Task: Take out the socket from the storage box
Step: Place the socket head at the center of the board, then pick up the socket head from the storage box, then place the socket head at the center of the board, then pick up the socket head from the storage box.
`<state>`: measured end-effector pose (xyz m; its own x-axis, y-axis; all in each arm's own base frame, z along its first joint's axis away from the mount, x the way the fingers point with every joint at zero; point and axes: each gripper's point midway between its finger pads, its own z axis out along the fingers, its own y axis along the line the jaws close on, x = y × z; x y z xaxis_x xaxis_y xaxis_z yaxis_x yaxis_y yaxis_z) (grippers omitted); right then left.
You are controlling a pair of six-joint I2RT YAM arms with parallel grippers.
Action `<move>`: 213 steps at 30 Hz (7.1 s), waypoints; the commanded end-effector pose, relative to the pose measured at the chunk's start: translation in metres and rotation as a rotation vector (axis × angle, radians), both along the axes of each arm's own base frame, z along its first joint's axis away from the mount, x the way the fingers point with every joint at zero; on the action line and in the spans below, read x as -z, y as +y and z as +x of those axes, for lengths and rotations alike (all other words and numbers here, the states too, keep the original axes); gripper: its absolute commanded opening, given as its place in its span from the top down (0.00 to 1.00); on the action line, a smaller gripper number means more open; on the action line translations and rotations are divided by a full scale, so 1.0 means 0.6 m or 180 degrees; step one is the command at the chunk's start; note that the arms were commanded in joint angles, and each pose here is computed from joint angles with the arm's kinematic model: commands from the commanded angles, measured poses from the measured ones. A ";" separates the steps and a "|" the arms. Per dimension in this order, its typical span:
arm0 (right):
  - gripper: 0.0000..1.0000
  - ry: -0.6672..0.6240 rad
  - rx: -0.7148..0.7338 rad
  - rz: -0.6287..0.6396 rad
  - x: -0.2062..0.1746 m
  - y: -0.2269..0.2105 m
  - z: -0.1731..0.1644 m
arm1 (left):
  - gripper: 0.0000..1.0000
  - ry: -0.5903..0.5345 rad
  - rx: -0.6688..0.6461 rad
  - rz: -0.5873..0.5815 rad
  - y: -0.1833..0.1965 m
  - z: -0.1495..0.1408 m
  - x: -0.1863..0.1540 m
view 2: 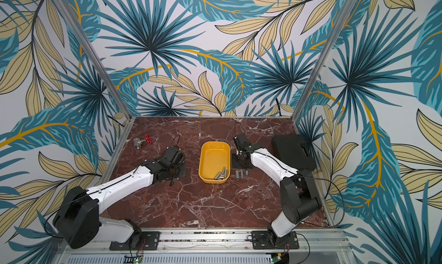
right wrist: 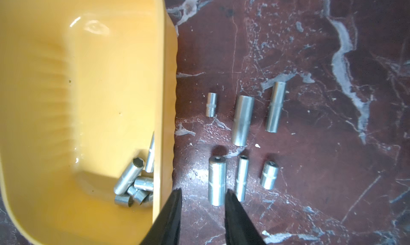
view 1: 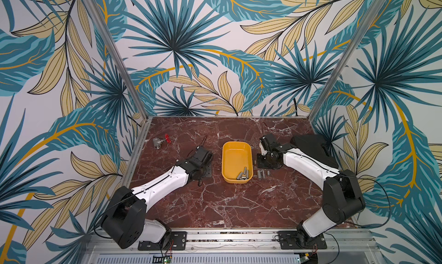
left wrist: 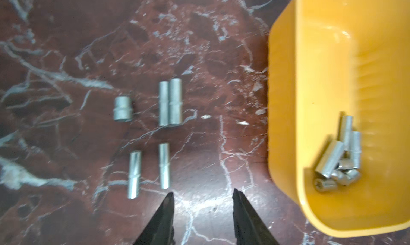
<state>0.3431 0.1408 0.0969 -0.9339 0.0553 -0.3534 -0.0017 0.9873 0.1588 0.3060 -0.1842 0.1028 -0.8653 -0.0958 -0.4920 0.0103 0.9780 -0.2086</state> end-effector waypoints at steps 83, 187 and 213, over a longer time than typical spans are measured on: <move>0.67 0.0167 0.0367 0.0363 0.034 -0.047 -0.031 | 0.75 0.0437 0.1132 0.0488 -0.288 0.083 0.147; 0.63 -0.0064 -0.0551 0.0531 -0.037 0.179 0.034 | 0.63 0.0015 -0.0443 0.0391 0.091 -0.003 0.007; 0.64 0.0412 -0.0853 0.0170 0.107 0.283 0.052 | 0.59 0.0021 -0.0736 0.0274 0.140 -0.063 0.029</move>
<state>0.3809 0.3118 0.0437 -0.9499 -0.1587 -0.2691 -0.2311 0.9365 0.2636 0.2711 -0.1072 0.0866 -0.8374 -0.2366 -0.4927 -0.1989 0.9716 -0.1284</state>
